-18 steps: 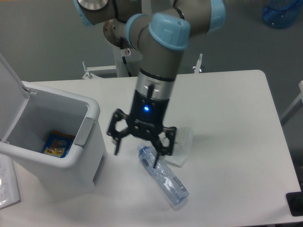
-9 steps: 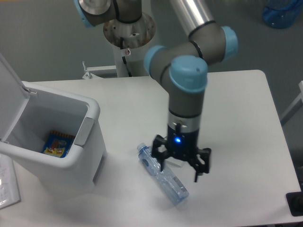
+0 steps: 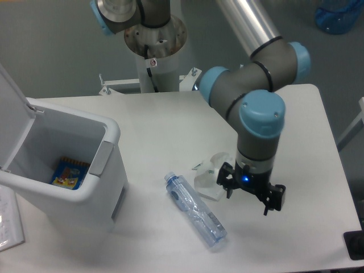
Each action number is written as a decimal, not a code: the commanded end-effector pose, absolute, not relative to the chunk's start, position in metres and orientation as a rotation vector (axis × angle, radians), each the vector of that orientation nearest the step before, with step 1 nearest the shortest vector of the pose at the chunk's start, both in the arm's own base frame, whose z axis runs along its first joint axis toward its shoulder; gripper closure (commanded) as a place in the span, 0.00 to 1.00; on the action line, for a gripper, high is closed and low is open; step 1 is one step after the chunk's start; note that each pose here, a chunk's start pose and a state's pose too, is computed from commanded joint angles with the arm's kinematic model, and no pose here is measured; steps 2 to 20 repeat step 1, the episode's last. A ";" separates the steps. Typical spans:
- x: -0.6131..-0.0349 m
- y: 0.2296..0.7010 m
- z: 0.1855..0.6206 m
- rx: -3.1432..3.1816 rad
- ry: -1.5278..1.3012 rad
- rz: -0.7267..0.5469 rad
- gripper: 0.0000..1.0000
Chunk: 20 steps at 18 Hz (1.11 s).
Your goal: Open the trash can
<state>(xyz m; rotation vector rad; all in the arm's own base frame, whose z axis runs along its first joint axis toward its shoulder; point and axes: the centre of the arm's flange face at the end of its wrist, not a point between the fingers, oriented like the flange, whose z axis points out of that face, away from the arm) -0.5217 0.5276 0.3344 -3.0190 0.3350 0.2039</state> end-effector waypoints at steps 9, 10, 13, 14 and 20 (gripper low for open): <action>-0.520 0.528 0.332 -3.028 0.340 0.207 0.00; -0.520 0.528 0.332 -3.028 0.340 0.207 0.00; -0.520 0.528 0.332 -3.028 0.340 0.207 0.00; -0.520 0.528 0.332 -3.028 0.340 0.207 0.00; -0.520 0.528 0.332 -3.028 0.340 0.207 0.00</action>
